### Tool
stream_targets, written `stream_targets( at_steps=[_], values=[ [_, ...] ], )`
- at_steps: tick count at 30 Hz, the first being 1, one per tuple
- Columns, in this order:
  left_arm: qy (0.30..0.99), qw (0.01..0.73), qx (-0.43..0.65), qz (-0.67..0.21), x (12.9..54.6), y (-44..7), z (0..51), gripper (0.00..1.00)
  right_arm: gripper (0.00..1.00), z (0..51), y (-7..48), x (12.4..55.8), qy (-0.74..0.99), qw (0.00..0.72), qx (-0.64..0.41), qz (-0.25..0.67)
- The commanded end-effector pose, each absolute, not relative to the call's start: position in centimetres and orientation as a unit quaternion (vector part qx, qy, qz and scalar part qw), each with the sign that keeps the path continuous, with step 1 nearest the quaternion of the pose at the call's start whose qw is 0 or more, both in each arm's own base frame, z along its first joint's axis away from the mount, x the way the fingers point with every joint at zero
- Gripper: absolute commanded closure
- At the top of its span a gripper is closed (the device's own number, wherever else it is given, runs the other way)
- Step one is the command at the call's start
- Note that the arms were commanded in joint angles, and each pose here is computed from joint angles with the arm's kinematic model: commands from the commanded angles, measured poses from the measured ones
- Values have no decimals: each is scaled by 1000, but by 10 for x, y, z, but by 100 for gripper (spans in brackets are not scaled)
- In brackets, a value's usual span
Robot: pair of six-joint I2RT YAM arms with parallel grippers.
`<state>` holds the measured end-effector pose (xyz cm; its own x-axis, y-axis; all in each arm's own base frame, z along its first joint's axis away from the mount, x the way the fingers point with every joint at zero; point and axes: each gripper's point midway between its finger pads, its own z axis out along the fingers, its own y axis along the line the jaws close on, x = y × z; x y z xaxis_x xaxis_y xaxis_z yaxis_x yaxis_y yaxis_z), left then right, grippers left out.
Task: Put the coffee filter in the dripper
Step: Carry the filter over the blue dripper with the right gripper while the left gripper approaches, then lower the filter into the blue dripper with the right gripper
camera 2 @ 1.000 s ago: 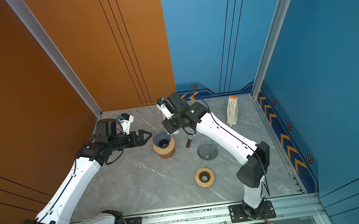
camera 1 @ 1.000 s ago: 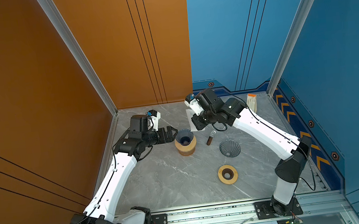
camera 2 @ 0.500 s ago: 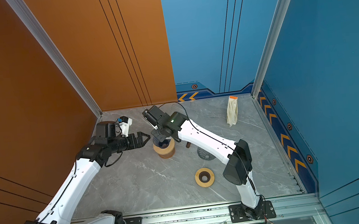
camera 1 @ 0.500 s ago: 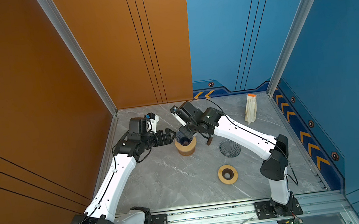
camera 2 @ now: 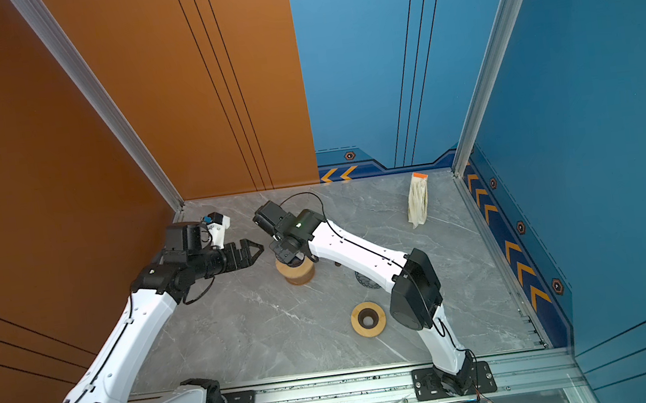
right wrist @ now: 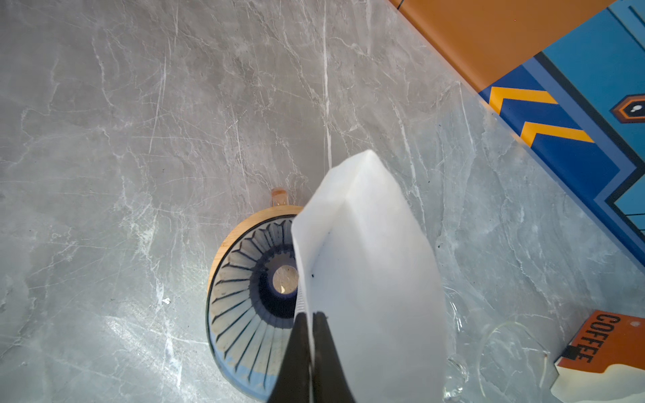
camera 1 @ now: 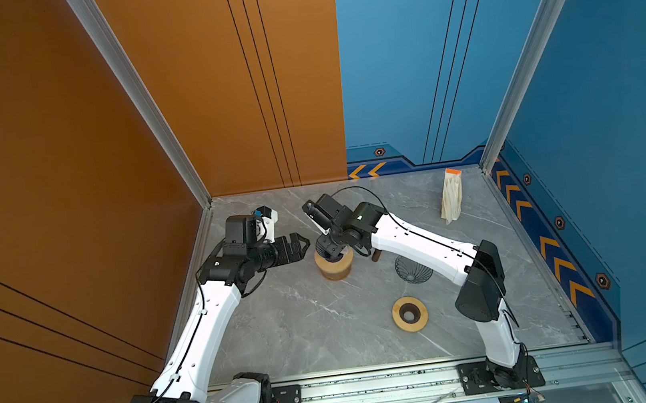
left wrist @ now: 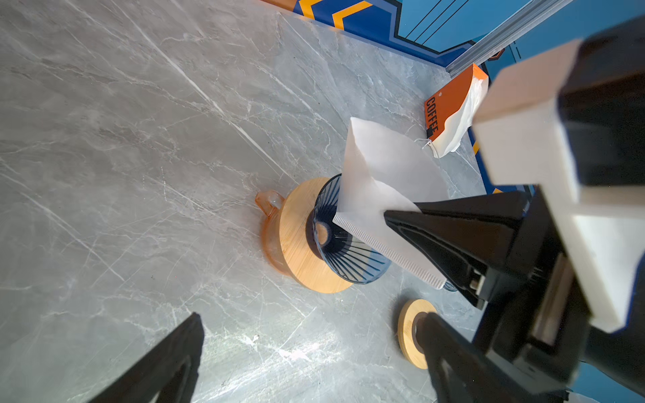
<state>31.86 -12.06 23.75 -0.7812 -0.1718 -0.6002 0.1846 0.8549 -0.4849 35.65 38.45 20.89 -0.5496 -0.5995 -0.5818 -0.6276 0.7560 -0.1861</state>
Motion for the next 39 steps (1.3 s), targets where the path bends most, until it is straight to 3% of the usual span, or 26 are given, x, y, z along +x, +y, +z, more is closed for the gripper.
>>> stream_targets(
  at_steps=[1,17,21,28,39],
  values=[
    [907,324,6,-269,315,-119,233,2,100,192,394,350,891,300,-339,45],
    [908,318,-2,-272,319,-120,232,2,100,161,399,350,912,249,-314,84],
    [910,315,-5,-271,320,-119,230,2,96,166,403,348,910,249,-315,97],
    [908,319,-10,-271,326,-120,236,2,78,190,405,344,905,262,-313,123],
    [903,325,1,-280,343,-130,250,2,65,240,401,339,887,305,-312,151]
  ],
)
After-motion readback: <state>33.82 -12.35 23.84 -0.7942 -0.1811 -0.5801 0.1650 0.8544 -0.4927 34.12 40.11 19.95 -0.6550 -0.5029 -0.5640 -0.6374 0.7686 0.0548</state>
